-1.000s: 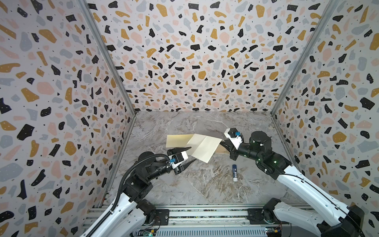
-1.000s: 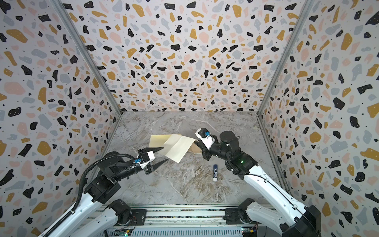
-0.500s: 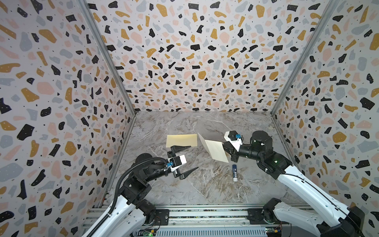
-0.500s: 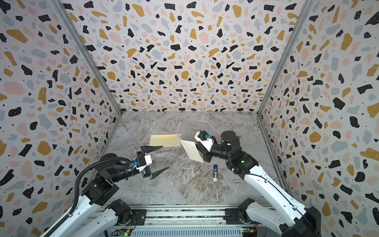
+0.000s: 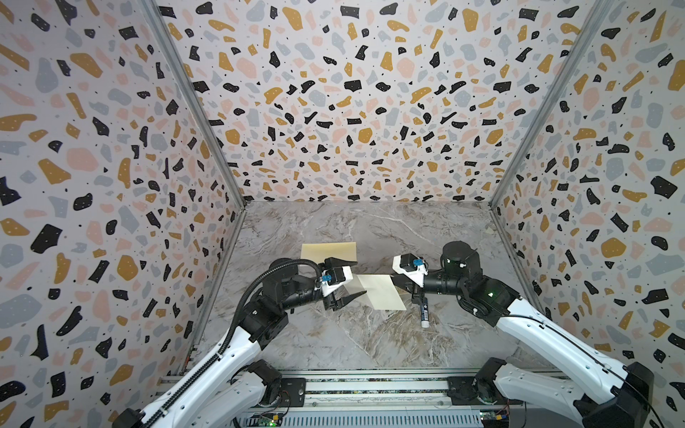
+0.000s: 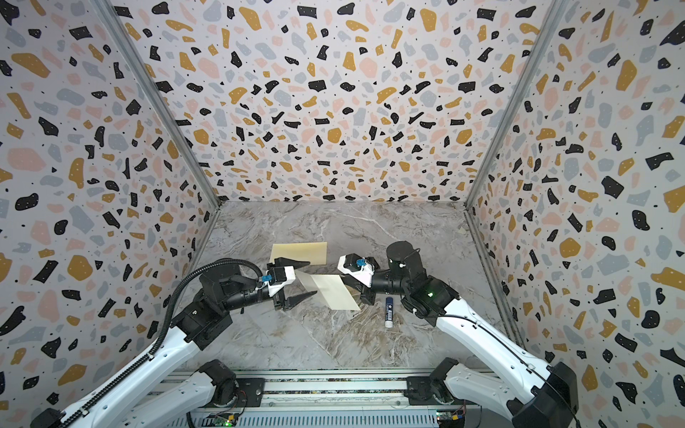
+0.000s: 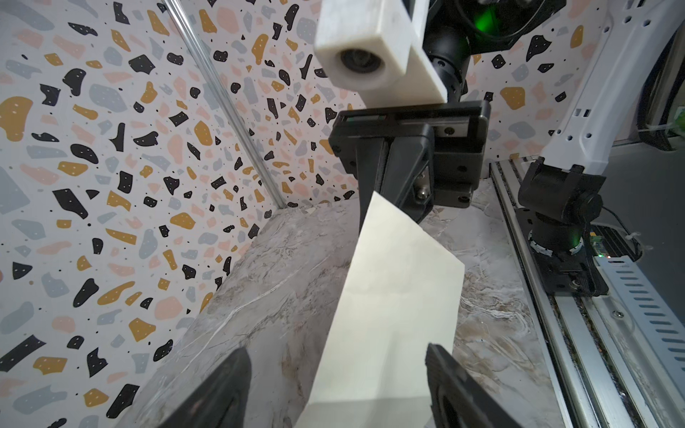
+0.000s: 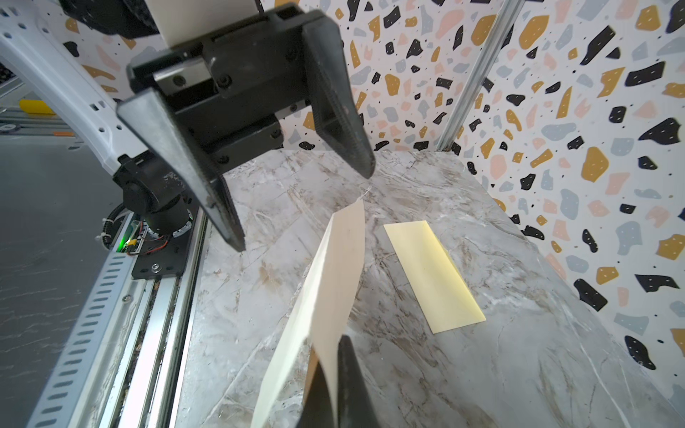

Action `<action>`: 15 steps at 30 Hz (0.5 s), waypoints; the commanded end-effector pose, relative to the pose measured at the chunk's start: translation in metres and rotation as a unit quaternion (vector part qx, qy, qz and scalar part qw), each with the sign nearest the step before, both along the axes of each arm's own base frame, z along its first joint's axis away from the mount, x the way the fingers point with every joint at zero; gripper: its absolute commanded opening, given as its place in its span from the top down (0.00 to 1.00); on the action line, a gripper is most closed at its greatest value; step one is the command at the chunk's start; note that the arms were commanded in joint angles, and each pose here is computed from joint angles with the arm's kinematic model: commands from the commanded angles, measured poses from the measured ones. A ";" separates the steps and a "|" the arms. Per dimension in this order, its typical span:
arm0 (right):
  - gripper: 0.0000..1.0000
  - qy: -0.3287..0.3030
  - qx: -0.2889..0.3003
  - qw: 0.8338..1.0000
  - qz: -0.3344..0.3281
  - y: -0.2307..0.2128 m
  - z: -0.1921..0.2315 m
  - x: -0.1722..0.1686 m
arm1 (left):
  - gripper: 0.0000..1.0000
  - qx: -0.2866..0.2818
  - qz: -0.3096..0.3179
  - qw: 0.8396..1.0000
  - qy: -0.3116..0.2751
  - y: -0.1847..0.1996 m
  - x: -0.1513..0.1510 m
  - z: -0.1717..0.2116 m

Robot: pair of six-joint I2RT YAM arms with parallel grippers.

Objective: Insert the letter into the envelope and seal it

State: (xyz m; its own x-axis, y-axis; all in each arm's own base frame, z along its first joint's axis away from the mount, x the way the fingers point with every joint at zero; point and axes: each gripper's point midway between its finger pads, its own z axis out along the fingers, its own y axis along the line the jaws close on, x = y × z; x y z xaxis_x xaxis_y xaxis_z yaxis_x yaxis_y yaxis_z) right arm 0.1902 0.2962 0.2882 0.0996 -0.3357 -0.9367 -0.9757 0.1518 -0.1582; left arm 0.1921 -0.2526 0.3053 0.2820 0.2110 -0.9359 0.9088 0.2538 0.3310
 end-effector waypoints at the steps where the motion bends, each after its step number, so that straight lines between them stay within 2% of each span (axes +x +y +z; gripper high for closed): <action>1: 1.00 -0.007 -0.002 1.000 0.017 0.005 0.005 -0.005 | 0.30 -0.019 -0.029 0.999 -0.034 -0.006 -0.008 0.022; 6: 1.00 -0.002 -0.007 1.000 0.027 0.012 0.003 -0.008 | 0.43 0.000 -0.045 0.999 -0.024 -0.012 -0.008 0.009; 13: 1.00 -0.003 -0.005 0.999 0.038 0.014 0.002 -0.013 | 0.55 0.018 -0.054 0.998 -0.012 -0.016 -0.006 -0.007; 15: 1.00 -0.003 -0.006 0.999 0.040 0.015 0.002 -0.014 | 0.63 0.023 -0.056 0.998 -0.008 -0.018 -0.005 -0.012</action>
